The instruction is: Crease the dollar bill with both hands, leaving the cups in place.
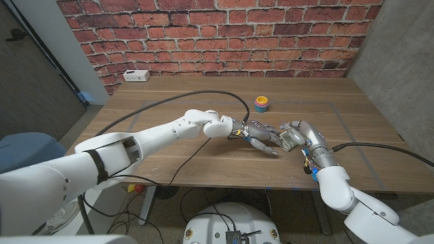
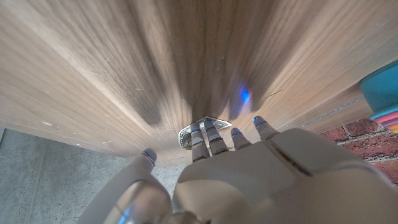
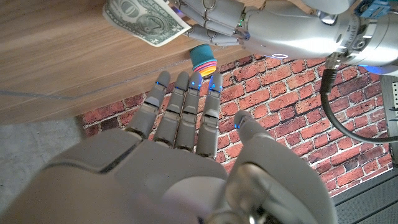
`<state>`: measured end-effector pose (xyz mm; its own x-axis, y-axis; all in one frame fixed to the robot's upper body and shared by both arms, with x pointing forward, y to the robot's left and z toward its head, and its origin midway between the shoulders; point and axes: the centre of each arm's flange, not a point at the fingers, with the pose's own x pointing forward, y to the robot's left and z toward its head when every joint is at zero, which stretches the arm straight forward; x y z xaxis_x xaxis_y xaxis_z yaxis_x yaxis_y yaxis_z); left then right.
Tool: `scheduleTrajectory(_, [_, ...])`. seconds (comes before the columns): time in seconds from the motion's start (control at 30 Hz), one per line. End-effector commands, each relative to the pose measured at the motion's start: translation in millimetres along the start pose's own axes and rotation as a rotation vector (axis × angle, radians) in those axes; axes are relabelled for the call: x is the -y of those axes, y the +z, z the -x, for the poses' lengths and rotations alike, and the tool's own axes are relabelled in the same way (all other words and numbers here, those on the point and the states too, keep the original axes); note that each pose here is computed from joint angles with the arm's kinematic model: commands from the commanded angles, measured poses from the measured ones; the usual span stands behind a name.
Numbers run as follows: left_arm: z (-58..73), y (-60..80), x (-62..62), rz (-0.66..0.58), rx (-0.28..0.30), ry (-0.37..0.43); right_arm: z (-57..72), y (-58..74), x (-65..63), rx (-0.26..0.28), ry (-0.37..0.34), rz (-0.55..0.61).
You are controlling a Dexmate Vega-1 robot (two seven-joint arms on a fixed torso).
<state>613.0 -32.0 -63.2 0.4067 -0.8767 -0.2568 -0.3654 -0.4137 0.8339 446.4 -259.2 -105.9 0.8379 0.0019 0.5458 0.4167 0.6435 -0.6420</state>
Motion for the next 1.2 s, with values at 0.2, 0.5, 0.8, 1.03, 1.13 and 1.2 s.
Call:
scheduleTrajectory(0.2, [1.0, 5.0, -0.7, -0.01, -0.002, -0.007, 6.5, 0.3, -6.1, -0.068, 0.036, 0.081])
scheduleTrajectory(0.5, [2.7, 7.5, -1.3, -0.012, -0.001, -0.007, 4.5, -9.1, -11.9, -0.134, 0.091, 0.085])
scheduleTrajectory(0.8, [3.4, 9.9, -1.2, -0.018, 0.001, -0.007, 1.4, -17.3, -16.8, -0.164, 0.131, 0.063])
scheduleTrajectory(1.03, [4.5, 10.2, -0.9, -0.022, -0.001, -0.006, -0.8, -18.8, -18.2, -0.154, 0.13, 0.058])
scheduleTrajectory(1.13, [5.5, 10.2, -0.5, -0.024, -0.002, -0.006, -2.0, -19.4, -19.0, -0.149, 0.124, 0.057])
scheduleTrajectory(1.2, [6.2, 10.0, -0.3, -0.024, -0.003, -0.004, -3.5, -19.8, -19.7, -0.152, 0.13, 0.055])
